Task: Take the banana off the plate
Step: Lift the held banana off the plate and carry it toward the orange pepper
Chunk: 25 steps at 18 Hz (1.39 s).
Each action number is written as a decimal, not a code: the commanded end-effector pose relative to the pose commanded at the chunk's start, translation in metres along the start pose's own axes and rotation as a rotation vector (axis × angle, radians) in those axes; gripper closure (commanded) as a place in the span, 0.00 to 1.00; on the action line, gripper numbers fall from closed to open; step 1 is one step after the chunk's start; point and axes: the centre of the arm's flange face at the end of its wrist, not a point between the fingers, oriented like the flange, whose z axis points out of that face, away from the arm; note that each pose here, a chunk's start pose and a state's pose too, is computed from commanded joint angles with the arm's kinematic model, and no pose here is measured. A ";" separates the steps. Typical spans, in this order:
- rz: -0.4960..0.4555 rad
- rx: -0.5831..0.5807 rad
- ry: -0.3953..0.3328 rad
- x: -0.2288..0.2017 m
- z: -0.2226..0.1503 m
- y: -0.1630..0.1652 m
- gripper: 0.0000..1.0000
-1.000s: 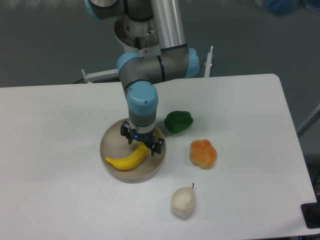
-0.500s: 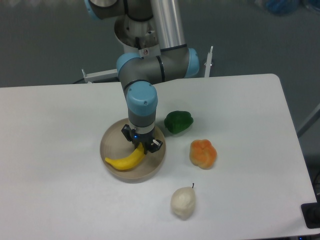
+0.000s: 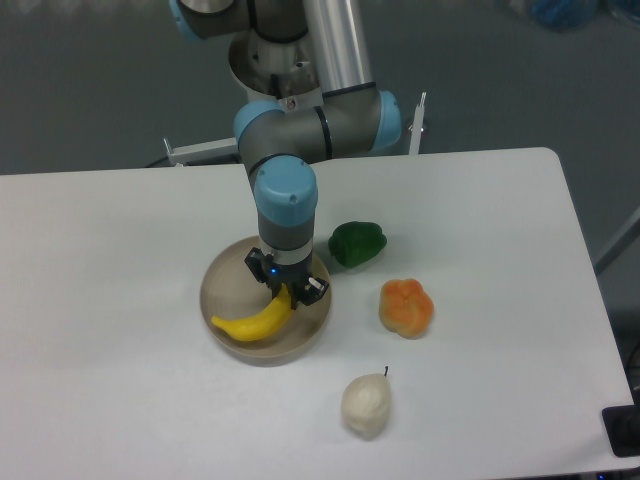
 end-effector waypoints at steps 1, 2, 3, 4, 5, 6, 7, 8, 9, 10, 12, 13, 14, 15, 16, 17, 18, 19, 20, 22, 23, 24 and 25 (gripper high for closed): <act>0.006 0.010 -0.014 -0.009 -0.008 -0.002 0.69; 0.004 0.021 -0.030 -0.019 -0.019 0.000 0.69; 0.006 0.028 -0.040 -0.030 -0.028 0.005 0.69; 0.022 0.026 -0.049 -0.043 -0.034 0.009 0.69; 0.044 0.024 -0.060 -0.055 -0.039 0.013 0.69; 0.048 0.023 -0.067 -0.070 -0.046 0.020 0.69; 0.042 0.021 -0.072 -0.085 -0.052 0.028 0.69; 0.035 0.022 -0.079 -0.096 -0.060 0.034 0.69; 0.032 0.022 -0.086 -0.109 -0.067 0.041 0.69; 0.039 0.020 -0.098 -0.119 -0.071 0.047 0.69; 0.048 0.019 -0.119 -0.143 -0.081 0.062 0.69; 0.051 0.023 -0.140 -0.155 -0.091 0.068 0.69; 0.052 0.023 -0.153 -0.161 -0.096 0.071 0.69; 0.046 0.023 -0.164 -0.169 -0.101 0.074 0.69; 0.035 0.026 -0.179 -0.180 -0.107 0.080 0.69; 0.037 0.027 -0.187 -0.187 -0.111 0.083 0.69; 0.048 0.028 -0.195 -0.192 -0.114 0.082 0.69; 0.059 0.025 -0.201 -0.195 -0.115 0.083 0.69; 0.060 0.020 -0.209 -0.198 -0.117 0.084 0.69; 0.056 0.017 -0.221 -0.205 -0.122 0.089 0.69; 0.055 0.018 -0.224 -0.206 -0.122 0.089 0.69; 0.053 0.020 -0.228 -0.209 -0.124 0.089 0.69; 0.052 0.020 -0.228 -0.212 -0.123 0.088 0.69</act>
